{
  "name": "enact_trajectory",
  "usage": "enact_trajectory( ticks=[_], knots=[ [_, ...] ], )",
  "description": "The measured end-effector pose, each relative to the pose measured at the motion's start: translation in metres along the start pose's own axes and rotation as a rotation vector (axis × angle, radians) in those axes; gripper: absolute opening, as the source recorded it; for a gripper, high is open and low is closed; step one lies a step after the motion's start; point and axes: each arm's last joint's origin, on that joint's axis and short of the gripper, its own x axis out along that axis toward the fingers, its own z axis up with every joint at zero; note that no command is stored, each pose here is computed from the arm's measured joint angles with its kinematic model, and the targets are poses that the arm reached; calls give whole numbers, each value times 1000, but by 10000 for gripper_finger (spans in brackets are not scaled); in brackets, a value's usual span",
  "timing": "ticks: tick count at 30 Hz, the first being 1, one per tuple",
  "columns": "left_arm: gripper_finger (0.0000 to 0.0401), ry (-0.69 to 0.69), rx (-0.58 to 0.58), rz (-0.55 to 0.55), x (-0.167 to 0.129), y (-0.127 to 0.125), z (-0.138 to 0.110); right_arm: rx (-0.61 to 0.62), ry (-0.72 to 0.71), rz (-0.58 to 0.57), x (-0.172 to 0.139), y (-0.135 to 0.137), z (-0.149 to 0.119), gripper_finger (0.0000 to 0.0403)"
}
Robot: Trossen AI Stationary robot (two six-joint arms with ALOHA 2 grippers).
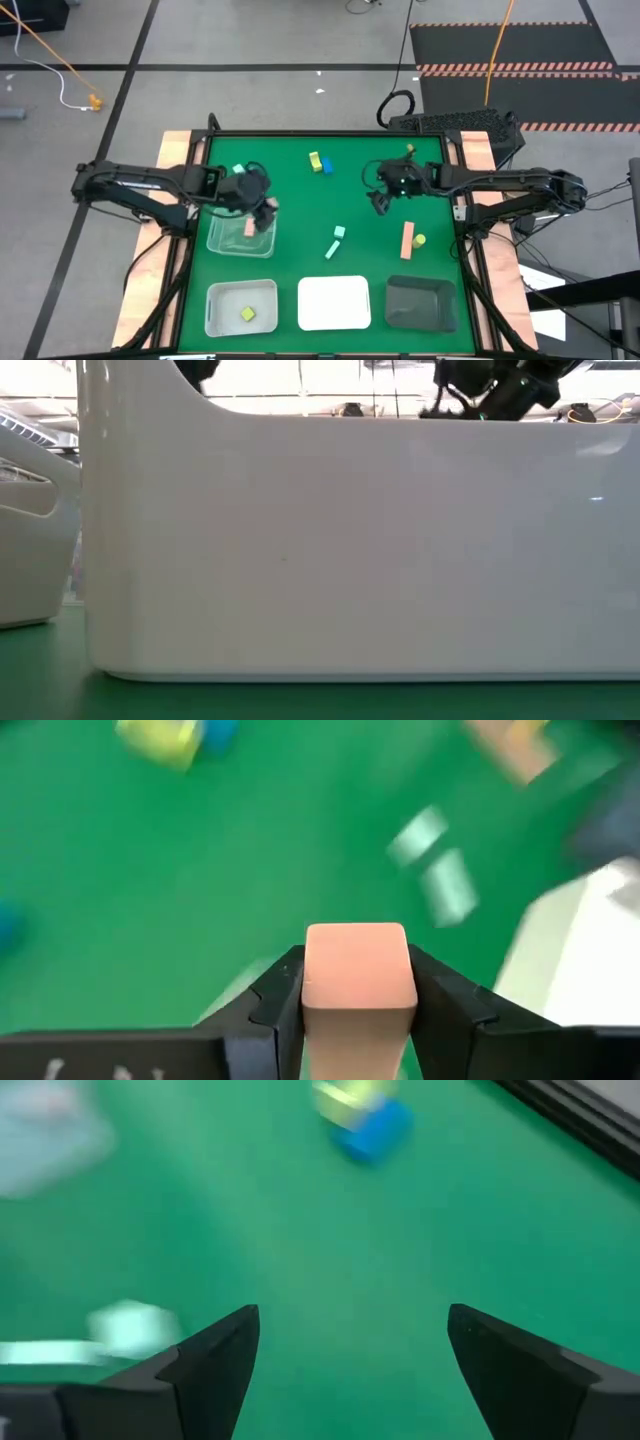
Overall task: Sort & place blocks by color
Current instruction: Put the top light brown block into the transparent bin, then put the right blue block into the white bin
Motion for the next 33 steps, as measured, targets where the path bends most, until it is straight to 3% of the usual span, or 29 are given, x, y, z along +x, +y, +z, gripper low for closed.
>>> enact_trajectory(
  ticks=[6,16,23,29,33],
  knots=[
    [132,205,-79,166,3,2,-27,162,120,-202,0,-22,-12,314],
    [132,326,-109,266,30,2,-49,116,160,-279,12,-53,-23,314],
    [135,368,-239,372,48,18,-69,151,210,-290,16,-72,-32,314],
    [256,361,-281,379,48,18,-70,227,244,-274,19,-82,-40,314],
    [304,389,-295,358,47,18,-71,241,247,-257,19,-86,-39,314]
  ],
)
